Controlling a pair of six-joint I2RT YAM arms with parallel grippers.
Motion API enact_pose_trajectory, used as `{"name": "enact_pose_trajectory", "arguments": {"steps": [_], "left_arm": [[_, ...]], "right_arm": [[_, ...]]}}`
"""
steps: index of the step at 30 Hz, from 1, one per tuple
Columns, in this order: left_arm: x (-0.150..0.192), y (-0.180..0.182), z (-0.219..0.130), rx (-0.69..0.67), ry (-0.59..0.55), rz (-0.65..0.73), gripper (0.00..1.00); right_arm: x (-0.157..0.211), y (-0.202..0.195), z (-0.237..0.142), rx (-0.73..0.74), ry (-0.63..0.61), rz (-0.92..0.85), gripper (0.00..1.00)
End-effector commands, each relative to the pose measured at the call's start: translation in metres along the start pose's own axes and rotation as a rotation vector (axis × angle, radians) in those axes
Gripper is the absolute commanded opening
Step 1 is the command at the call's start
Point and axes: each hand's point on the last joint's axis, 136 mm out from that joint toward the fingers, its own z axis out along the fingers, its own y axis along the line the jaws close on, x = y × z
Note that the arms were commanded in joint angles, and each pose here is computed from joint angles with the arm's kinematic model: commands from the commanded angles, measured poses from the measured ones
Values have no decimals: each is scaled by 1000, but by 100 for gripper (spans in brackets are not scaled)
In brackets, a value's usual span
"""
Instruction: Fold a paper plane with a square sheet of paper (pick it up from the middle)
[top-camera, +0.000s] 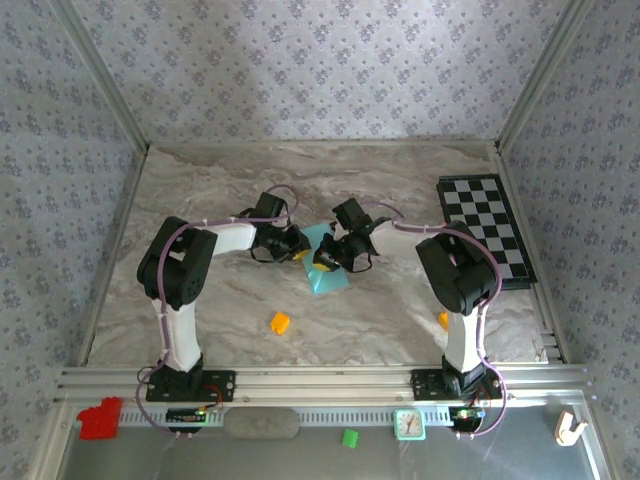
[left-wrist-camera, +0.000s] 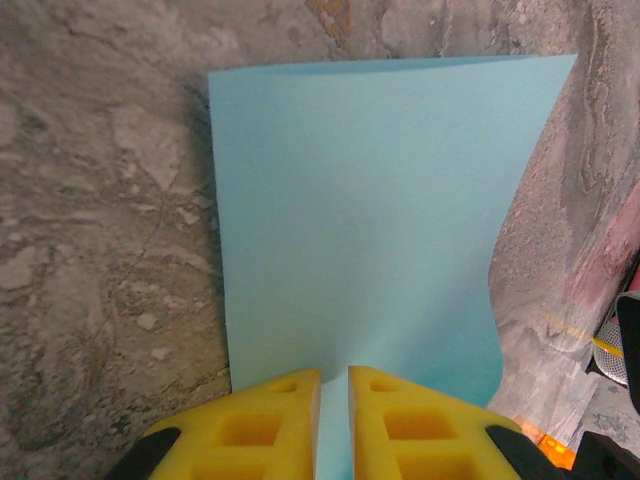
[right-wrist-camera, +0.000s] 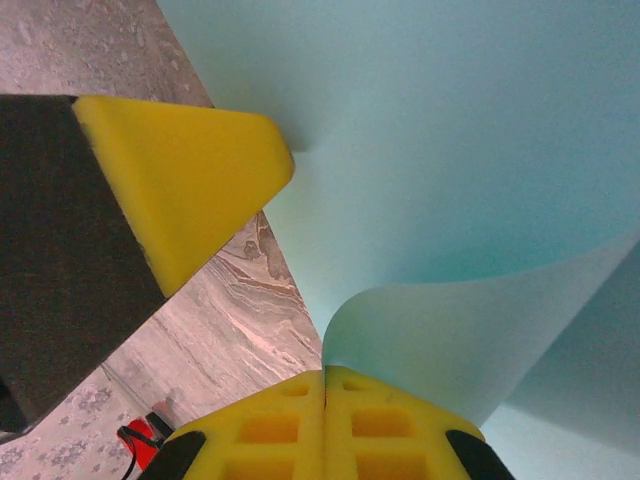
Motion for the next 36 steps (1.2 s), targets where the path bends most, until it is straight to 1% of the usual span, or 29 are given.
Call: {"name": "enact_pose_trajectory", "arguments": {"steps": [1,23,36], "left_arm": [[5,15,5,-52,24,-19,17],[6,16,5,-52,23,-19,17],[7,17,5,-55,26,-22,17]], "right_arm": [[1,-6,5,14,2,24,0],[0,-17,10,55,-9,54,0],[-1,-16,13,47,-13,62,0]]}}
